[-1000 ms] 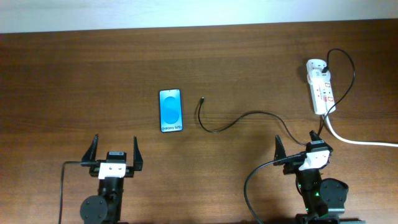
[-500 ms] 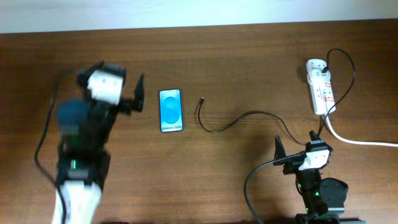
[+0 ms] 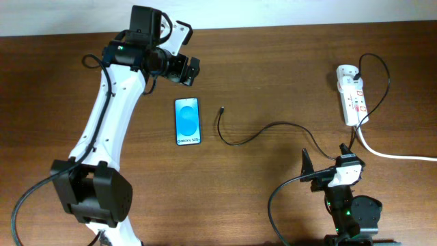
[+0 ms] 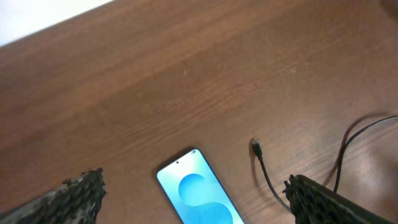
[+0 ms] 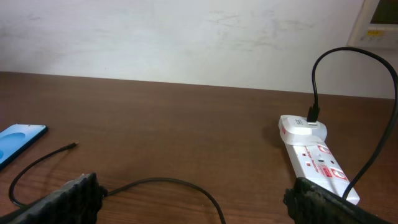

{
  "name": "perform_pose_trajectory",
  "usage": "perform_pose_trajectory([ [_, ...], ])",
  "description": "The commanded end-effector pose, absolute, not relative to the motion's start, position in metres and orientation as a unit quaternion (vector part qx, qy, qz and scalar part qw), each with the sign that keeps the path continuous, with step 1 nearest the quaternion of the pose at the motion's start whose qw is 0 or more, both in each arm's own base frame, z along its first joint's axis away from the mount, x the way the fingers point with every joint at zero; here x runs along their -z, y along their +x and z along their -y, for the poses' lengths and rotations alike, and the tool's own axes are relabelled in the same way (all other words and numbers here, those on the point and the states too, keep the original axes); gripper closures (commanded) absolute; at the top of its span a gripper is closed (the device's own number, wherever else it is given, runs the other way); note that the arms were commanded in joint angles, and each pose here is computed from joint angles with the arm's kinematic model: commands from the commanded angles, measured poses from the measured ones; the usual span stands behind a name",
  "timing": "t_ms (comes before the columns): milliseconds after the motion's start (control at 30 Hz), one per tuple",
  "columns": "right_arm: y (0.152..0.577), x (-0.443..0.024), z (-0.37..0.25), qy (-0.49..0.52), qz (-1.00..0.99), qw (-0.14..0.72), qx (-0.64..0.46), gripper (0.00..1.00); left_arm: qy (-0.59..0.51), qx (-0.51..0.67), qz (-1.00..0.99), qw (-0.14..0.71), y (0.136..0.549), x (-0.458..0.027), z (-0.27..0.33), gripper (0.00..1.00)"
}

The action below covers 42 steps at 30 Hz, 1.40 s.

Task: Plug charger to phone and switch on socket
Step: 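Reach the left gripper to the blue phone and grasp it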

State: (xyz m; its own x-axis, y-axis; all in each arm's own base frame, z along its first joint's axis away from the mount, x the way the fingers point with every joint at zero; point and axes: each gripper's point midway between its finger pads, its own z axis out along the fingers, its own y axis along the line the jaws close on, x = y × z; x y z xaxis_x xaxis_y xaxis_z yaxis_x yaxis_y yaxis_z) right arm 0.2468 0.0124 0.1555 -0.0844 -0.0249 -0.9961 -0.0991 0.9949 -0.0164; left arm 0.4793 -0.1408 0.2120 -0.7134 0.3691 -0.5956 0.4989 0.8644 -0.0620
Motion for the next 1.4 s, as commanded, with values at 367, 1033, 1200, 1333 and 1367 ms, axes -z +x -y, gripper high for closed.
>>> perform_pose_trajectory([
  [367, 0.247, -0.153, -0.01, -0.037, -0.738, 0.673, -0.025, 0.02, 0.076, 0.054, -0.961, 0.262, 0.487, -0.187, 0.13, 0.0],
  [1033, 0.247, -0.153, -0.01, -0.037, -0.738, 0.673, -0.025, 0.02, 0.018, -0.011, -1.0, -0.011, 0.42, -0.021, 0.133, 0.01],
  [1200, 0.247, -0.153, -0.01, -0.037, -0.738, 0.673, -0.025, 0.02, 0.018, -0.021, -0.999, -0.043, 0.407, -0.003, 0.128, 0.01],
  [1333, 0.247, -0.153, -0.01, -0.037, -0.738, 0.673, -0.025, 0.02, 0.018, -0.022, -0.999, -0.045, 0.404, 0.006, 0.127, 0.02],
  [1367, 0.247, -0.153, -0.01, -0.037, -0.738, 0.673, -0.025, 0.02, 0.018, -0.021, -0.999, -0.045, 0.403, 0.009, 0.127, 0.08],
])
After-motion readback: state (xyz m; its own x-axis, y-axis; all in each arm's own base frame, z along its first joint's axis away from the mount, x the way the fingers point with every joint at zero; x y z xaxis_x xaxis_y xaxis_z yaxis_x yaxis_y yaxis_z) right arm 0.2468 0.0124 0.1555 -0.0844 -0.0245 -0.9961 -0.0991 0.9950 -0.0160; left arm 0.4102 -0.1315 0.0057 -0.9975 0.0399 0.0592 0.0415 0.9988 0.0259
